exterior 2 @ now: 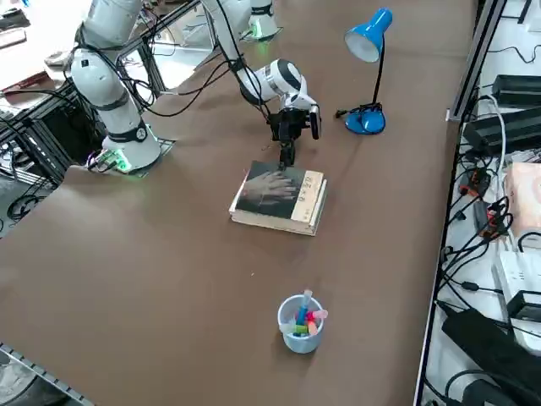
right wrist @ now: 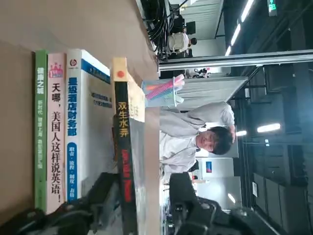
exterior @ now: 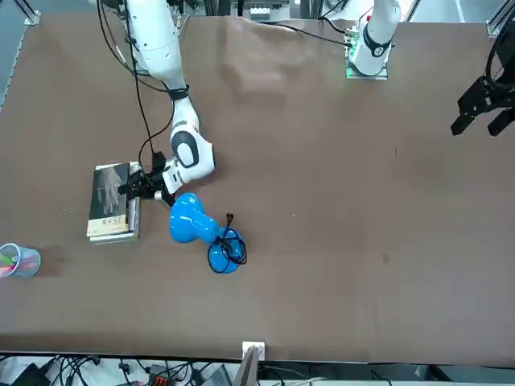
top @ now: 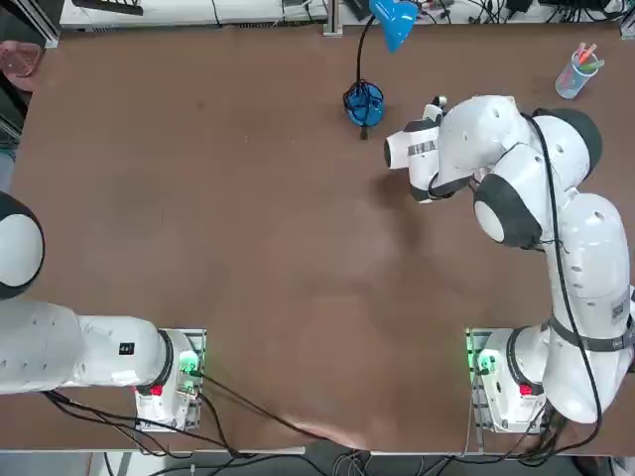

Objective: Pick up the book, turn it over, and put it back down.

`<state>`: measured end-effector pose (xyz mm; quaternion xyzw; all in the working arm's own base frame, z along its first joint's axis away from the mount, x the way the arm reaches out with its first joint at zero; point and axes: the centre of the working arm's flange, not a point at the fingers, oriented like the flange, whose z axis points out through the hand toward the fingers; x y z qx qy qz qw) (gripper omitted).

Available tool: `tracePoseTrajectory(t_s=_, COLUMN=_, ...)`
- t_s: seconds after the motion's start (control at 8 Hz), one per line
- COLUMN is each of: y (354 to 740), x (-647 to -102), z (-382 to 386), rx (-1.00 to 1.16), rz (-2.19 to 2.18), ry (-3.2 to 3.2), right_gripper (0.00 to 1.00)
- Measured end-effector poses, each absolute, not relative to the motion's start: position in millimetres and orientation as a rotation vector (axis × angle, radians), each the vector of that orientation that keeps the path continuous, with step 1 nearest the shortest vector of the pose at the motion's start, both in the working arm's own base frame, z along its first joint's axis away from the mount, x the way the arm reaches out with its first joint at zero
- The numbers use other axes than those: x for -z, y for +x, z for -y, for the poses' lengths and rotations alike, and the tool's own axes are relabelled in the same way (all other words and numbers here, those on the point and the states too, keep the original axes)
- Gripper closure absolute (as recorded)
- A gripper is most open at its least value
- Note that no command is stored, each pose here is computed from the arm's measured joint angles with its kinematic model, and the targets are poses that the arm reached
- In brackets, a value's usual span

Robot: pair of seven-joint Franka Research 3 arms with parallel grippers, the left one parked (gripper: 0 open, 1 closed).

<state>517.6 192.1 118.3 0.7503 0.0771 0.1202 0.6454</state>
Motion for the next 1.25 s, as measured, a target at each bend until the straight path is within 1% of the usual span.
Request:
tracePoseTrajectory(t_s=0.12, y=518, x=-118, z=-192, rx=-0.275, rz=-0.175, ry=1.708, right_gripper=0.33)
tracePoseTrajectory(t_s=0.25, y=518, x=-118, z=-192, rx=-0.276, rz=-0.175, ry=1.708, right_gripper=0.22)
tracePoseTrajectory(t_s=0.38, y=518, x=-119, z=-193, rx=-0.279, rz=-0.174, ry=1.709, right_gripper=0.16)
tracePoseTrajectory(t_s=0.5, y=518, x=-120, z=-193, rx=-0.281, rz=-0.172, ry=1.710, right_gripper=0.01)
tracePoseTrajectory(t_s=0.75, y=521, x=-129, z=-194, rx=-0.294, rz=-0.164, ry=1.732, right_gripper=0.00)
tracePoseTrajectory(t_s=1.25, y=527, x=-170, z=-185, rx=-0.337, rz=-0.130, ry=1.872, right_gripper=0.00)
